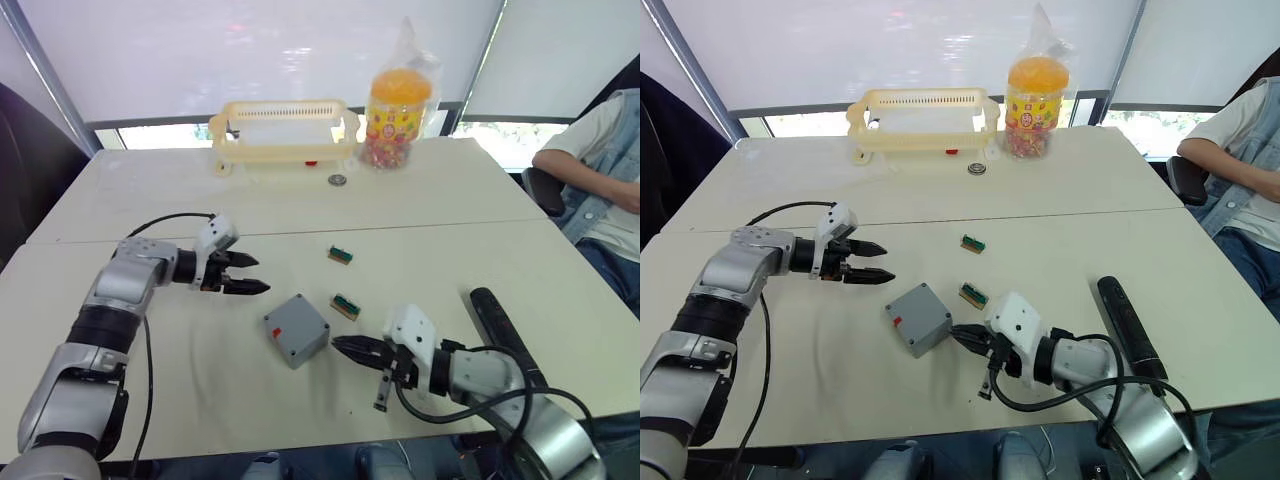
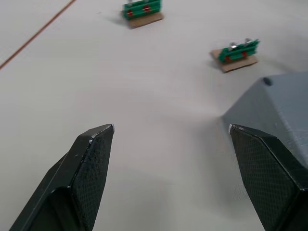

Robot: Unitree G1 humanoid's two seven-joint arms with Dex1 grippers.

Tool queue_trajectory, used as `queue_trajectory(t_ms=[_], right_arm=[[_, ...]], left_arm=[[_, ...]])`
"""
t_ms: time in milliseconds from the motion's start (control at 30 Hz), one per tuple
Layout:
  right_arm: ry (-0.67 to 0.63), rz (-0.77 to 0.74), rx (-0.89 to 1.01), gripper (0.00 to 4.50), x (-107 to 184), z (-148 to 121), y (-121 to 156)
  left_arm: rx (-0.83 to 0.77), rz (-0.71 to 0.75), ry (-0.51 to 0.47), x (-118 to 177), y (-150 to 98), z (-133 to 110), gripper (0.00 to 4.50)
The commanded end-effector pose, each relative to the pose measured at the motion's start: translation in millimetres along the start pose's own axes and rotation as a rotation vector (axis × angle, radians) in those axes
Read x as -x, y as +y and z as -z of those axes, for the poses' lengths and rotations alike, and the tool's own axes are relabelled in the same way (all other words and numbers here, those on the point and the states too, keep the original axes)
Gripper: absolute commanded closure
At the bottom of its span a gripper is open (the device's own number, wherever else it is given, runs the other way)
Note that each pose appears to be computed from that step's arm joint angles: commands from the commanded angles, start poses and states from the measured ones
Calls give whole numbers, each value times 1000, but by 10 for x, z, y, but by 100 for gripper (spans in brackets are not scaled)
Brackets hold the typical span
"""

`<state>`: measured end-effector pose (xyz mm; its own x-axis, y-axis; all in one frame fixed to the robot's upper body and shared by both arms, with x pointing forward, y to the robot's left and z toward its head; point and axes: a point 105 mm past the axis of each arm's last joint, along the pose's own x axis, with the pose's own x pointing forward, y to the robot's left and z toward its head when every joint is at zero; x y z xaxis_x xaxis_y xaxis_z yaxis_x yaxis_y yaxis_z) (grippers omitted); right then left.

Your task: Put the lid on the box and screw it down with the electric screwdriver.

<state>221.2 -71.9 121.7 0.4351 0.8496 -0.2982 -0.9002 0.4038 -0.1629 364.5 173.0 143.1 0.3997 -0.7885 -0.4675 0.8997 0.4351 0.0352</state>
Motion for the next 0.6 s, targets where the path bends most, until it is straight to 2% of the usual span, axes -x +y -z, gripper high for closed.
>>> queue_trajectory(t_ms=[33,233,400,600], right_arm=[[1,-51,-72,446,-4,-16,115],[75,1,-107,446,-211,219,-37],[84,7,-87,446,-314,270,-57],[53,20,-75,446,-406,222,-118]], left_arm=[[-26,20,-2,-46,-42,17,55],[-47,24,43,-219,-102,201,55],[-27,27,32,-231,-139,239,55],[-7,61,20,-206,-294,256,55]])
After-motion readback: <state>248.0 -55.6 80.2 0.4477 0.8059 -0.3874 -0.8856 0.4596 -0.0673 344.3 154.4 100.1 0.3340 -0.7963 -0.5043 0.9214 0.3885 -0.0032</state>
